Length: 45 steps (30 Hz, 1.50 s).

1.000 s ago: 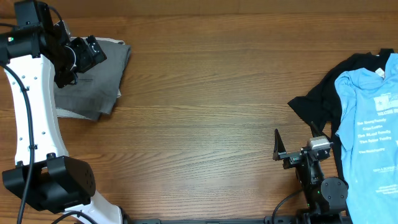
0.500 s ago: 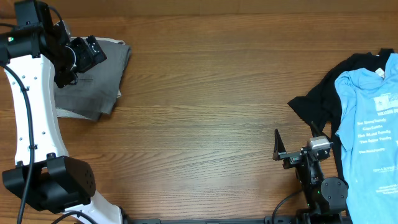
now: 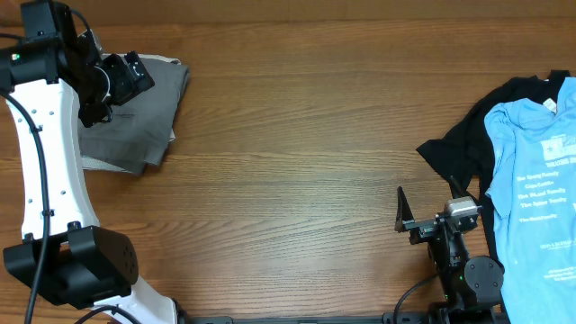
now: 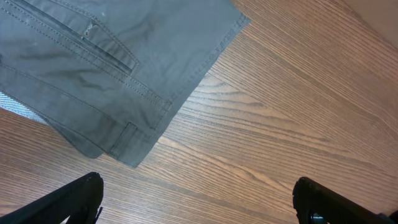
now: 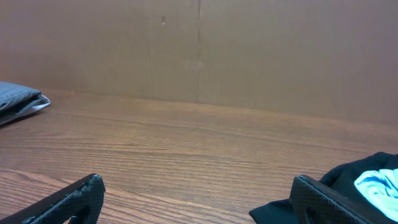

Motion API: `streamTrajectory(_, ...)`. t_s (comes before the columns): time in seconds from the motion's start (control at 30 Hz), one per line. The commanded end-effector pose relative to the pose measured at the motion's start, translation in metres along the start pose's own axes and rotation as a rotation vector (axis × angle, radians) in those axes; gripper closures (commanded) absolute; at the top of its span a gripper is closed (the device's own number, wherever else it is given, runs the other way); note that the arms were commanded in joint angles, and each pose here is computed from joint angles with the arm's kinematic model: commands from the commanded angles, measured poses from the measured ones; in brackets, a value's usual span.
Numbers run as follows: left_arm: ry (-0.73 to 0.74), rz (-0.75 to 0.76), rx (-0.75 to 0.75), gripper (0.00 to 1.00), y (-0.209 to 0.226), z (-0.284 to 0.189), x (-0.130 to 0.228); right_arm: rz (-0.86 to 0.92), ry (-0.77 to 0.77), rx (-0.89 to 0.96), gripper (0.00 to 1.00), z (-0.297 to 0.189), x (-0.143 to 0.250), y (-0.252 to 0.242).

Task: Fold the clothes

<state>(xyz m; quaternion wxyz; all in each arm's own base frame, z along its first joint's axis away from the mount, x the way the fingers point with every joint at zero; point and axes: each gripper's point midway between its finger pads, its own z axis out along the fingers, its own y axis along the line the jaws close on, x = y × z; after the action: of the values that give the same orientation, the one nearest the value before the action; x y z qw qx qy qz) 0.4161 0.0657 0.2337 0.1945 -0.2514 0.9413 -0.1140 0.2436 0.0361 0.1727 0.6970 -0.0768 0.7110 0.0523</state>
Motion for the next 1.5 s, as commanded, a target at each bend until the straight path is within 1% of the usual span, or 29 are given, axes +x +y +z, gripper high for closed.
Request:
streamTrajectory(0.0, -0.098, 0.055, 0.055, 0.00, -0.022, -0.046, 0.006, -0.004, -0.006, 0.004, 0.00, 0.000, 0.001, -0.001)
streamTrajectory(0.17, -0.254, 0.137, 0.137, 0.00, -0.051, -0.120, 0.027, -0.004, -0.006, 0.004, 0.00, 0.000, 0.001, -0.001)
streamTrajectory(0.27, -0.363, 0.189, 0.198, 0.00, -0.064, -0.170, 0.049, -0.004, -0.006, 0.004, 0.00, 0.000, 0.001, -0.001)
streamTrajectory(0.3, -0.430, 0.213, 0.231, 0.00, -0.068, -0.200, 0.063, -0.004, -0.006, 0.004, 0.00, 0.000, 0.001, -0.001)
streamTrajectory(0.43, -0.550, 0.241, 0.282, 0.00, -0.066, -0.249, 0.090, -0.004, -0.006, 0.004, 0.00, 0.000, 0.001, -0.001)
streamTrajectory(0.5, -0.637, 0.258, 0.316, 0.00, -0.055, -0.281, 0.124, -0.004, -0.006, 0.004, 0.00, 0.000, 0.001, -0.001)
streamTrajectory(0.57, -0.657, 0.262, 0.324, 0.00, -0.048, -0.285, 0.142, -0.004, -0.006, 0.004, 0.00, 0.000, 0.001, -0.001)
streamTrajectory(0.67, -0.660, 0.263, 0.325, 0.00, -0.035, -0.279, 0.167, -0.004, -0.006, 0.004, 0.00, 0.000, 0.001, -0.001)
streamTrajectory(0.8, -0.633, 0.257, 0.314, 0.00, -0.017, -0.257, 0.195, -0.004, -0.006, 0.004, 0.00, 0.000, 0.001, -0.001)
streamTrajectory(0.9, -0.576, 0.246, 0.291, 0.00, 0.002, -0.219, 0.221, -0.004, -0.006, 0.004, 0.00, 0.000, 0.001, -0.001)
streamTrajectory(1.07, -0.495, 0.224, 0.250, 0.00, 0.025, -0.164, 0.245, -0.004, -0.006, 0.004, 0.00, 0.000, 0.001, -0.001)
streamTrajectory(1.13, -0.492, 0.218, 0.243, 0.00, 0.031, -0.143, 0.247, -0.004, -0.006, 0.004, 0.00, 0.000, 0.001, -0.001)
streamTrajectory(1.27, -0.549, 0.229, 0.265, 0.00, 0.034, -0.112, 0.240, -0.004, -0.006, 0.004, 0.00, 0.000, 0.001, -0.001)
streamTrajectory(1.47, -0.708, 0.262, 0.341, 0.00, 0.028, -0.077, 0.216, -0.004, -0.006, 0.004, 0.00, 0.000, 0.001, -0.001)
